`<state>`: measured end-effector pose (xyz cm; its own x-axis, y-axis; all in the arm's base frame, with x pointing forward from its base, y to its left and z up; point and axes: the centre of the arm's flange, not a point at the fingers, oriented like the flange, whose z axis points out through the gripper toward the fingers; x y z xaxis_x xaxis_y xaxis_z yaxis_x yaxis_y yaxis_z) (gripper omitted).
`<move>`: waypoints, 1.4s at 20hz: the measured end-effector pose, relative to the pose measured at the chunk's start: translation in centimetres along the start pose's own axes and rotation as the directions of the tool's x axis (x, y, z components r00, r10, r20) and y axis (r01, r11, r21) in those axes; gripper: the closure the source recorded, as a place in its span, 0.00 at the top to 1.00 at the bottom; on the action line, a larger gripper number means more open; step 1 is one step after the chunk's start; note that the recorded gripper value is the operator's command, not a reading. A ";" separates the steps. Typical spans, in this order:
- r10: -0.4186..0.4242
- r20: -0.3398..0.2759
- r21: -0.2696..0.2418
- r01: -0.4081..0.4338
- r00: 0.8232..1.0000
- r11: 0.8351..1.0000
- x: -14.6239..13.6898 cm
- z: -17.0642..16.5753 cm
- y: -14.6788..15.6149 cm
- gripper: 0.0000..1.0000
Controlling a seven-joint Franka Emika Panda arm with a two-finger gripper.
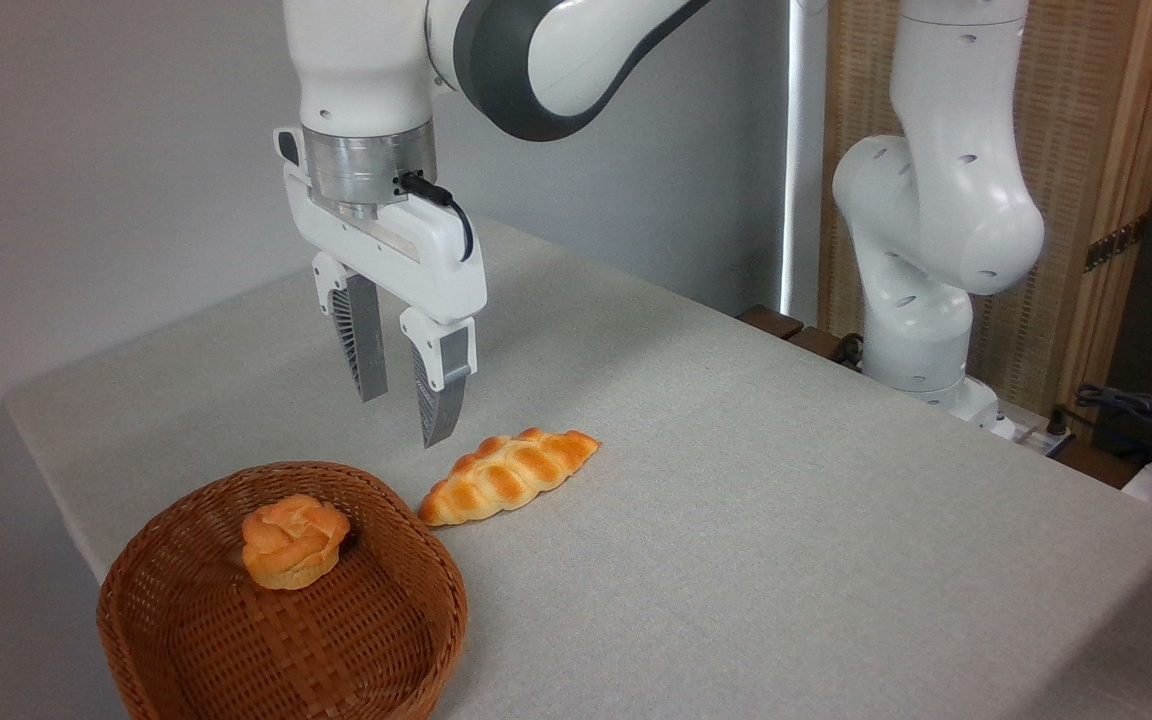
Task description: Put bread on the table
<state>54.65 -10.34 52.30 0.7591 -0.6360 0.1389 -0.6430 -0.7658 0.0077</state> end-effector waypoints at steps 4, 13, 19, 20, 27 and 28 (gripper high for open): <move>0.000 0.000 0.000 0.000 1.000 1.000 0.0 0.0 0.0 1.00; -0.001 -0.002 0.001 0.001 1.000 1.000 0.0 -0.1 -0.1 1.00; 0.002 -0.060 0.036 0.000 0.998 0.999 0.8 -1.4 -0.5 1.00; 0.003 -0.080 0.050 0.001 0.997 0.999 1.2 -1.4 -0.7 1.00; 0.003 -0.118 0.089 0.008 0.993 0.996 2.9 1.9 -1.9 1.00; 0.004 -0.126 0.098 0.009 0.992 0.995 3.3 2.6 -2.1 1.00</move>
<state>58.75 -11.06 50.20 0.7380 -0.6218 0.2622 -0.6234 -0.7770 -0.0878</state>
